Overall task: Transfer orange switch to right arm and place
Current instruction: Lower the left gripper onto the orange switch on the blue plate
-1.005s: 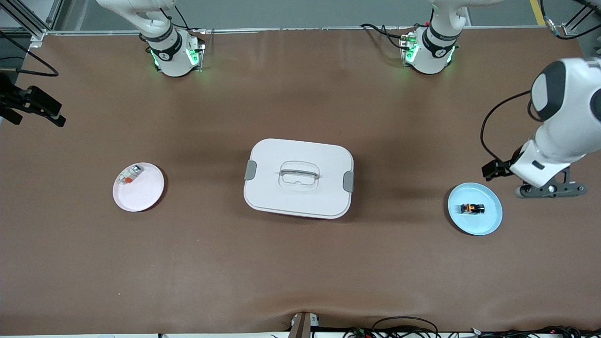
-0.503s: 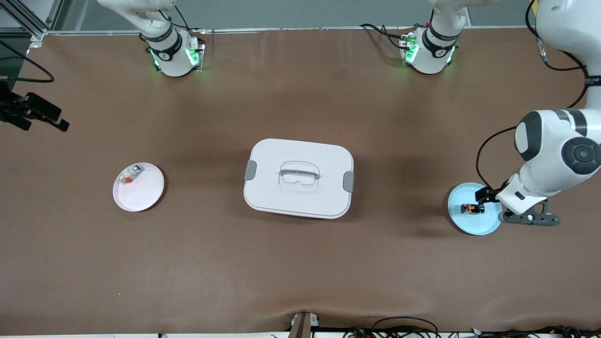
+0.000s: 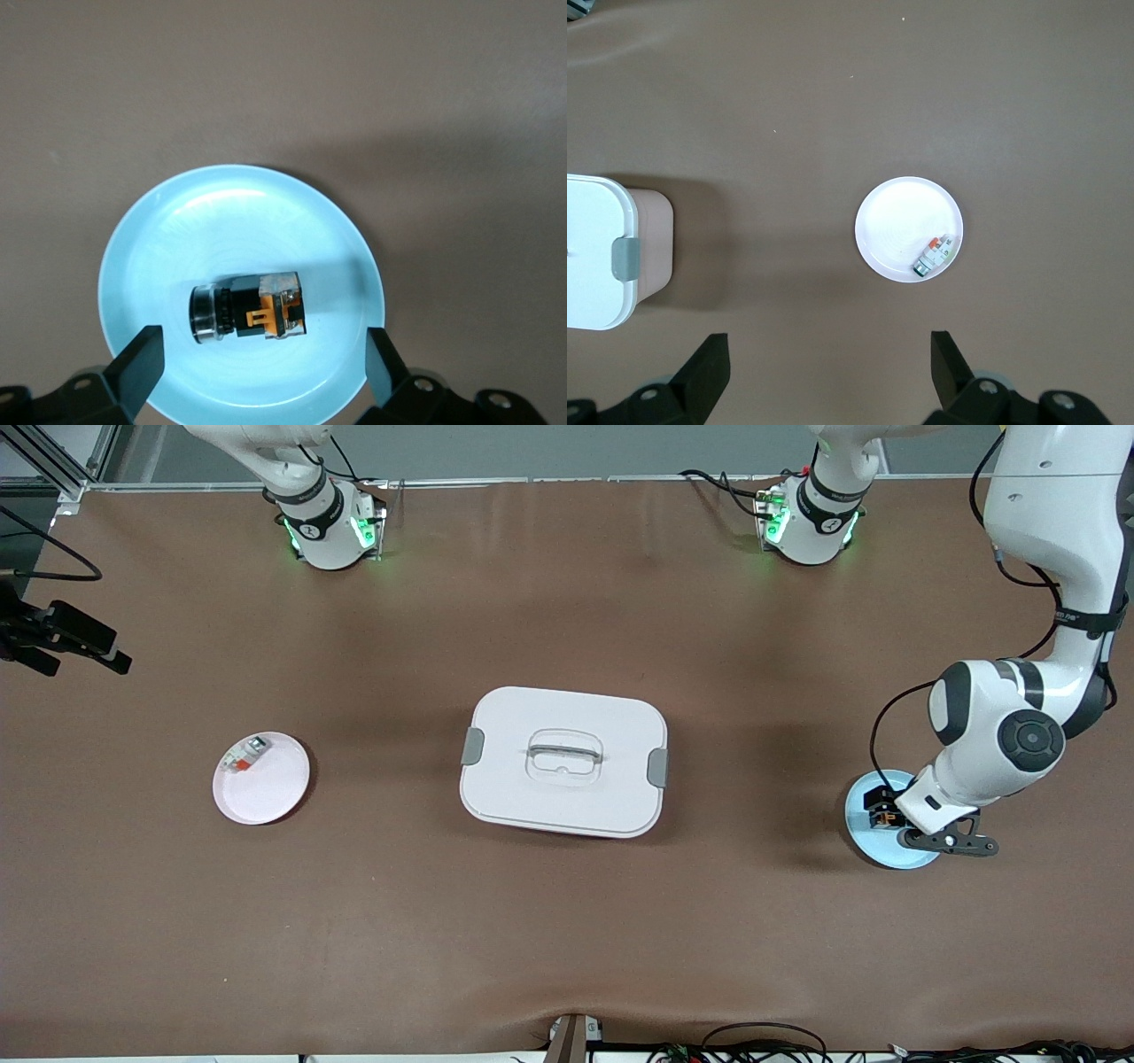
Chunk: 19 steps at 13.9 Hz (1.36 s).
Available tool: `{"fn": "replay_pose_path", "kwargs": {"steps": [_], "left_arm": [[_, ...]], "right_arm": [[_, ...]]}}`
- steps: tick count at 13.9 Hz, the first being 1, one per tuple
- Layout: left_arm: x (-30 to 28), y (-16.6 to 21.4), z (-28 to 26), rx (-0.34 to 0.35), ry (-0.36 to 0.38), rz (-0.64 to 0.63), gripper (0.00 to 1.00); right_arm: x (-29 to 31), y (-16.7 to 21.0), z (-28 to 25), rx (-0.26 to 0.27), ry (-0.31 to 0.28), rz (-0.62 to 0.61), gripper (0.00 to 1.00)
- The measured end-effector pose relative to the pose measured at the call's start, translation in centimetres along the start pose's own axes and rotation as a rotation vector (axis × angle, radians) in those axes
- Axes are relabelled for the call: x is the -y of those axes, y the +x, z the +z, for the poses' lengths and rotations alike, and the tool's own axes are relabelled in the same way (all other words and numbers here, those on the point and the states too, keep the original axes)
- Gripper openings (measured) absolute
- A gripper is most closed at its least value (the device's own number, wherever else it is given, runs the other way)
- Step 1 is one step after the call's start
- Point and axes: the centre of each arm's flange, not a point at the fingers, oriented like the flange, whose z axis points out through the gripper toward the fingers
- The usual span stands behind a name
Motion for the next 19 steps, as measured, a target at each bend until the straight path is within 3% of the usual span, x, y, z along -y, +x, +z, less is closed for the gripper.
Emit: {"fn": "replay_pose_path", "kwargs": {"steps": [19], "left_arm": [[1.7, -0.7, 5.3, 0.008, -0.015, -0.025, 1.0]], "right_arm": [[0.3, 0.0, 0.0, 0.0, 0.0, -0.009, 1.0]]}}
